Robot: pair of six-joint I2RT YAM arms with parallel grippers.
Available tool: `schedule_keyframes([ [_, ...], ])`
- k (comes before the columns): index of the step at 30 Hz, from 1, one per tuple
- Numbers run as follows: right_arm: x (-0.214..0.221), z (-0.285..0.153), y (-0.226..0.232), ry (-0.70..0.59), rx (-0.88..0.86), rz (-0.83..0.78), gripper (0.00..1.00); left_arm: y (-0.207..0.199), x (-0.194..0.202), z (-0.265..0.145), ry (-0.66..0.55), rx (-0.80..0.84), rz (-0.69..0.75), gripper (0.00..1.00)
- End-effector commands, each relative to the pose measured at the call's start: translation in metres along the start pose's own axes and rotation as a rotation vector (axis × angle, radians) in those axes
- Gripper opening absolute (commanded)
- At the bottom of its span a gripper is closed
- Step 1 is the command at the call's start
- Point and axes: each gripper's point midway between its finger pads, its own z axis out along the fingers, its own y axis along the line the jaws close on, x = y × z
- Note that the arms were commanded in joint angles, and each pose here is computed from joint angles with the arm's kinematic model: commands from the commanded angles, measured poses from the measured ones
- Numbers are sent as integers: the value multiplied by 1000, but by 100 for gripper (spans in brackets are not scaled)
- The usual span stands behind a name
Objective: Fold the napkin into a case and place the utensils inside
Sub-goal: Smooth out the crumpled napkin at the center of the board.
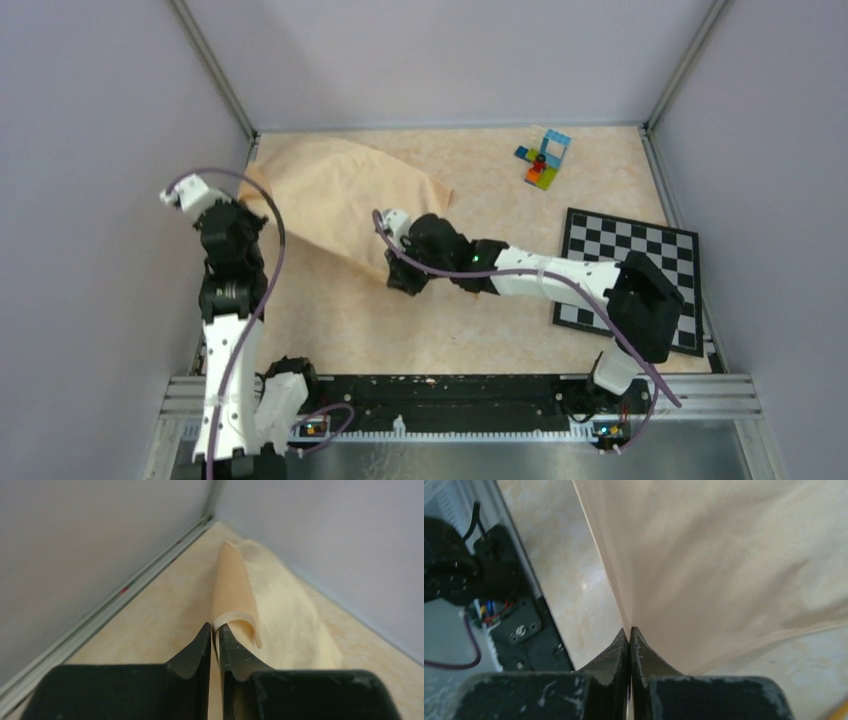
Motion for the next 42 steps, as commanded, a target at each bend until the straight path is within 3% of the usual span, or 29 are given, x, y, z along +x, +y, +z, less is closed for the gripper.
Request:
schedule_keyframes([
  [1,23,-2,71,-7,-286,205,0,120,64,-47,-10,-543,-76,27],
  [3,47,2,97,37,-421,299,3,134,85,-60,-7,-590,-124,64],
  [4,55,5,99,57,-441,353,13,134,90,-62,-1,-585,-153,80],
  [5,63,8,94,79,-426,404,22,130,92,-63,8,-566,-172,93],
  [6,67,10,85,100,-402,444,32,124,91,-62,18,-536,-179,98],
  [10,65,-2,41,131,-313,490,47,107,74,-61,31,-473,-202,99],
  [13,46,-24,-19,39,-154,506,58,68,60,-46,48,-257,-158,99],
  [18,42,-57,-155,-21,299,632,63,-30,103,-25,281,290,-119,99],
  [20,55,-74,-198,12,488,682,64,-51,132,-20,436,400,-145,99],
  [23,74,-97,-231,-15,610,793,65,-73,171,-14,624,501,-168,99],
  [27,90,-106,-244,-88,590,900,67,-85,215,-5,751,485,-182,99],
  [37,118,-85,-244,-84,500,1040,59,-70,261,6,825,334,-228,99],
  [42,112,-65,-249,-140,432,1090,57,-25,277,13,831,38,-250,99],
])
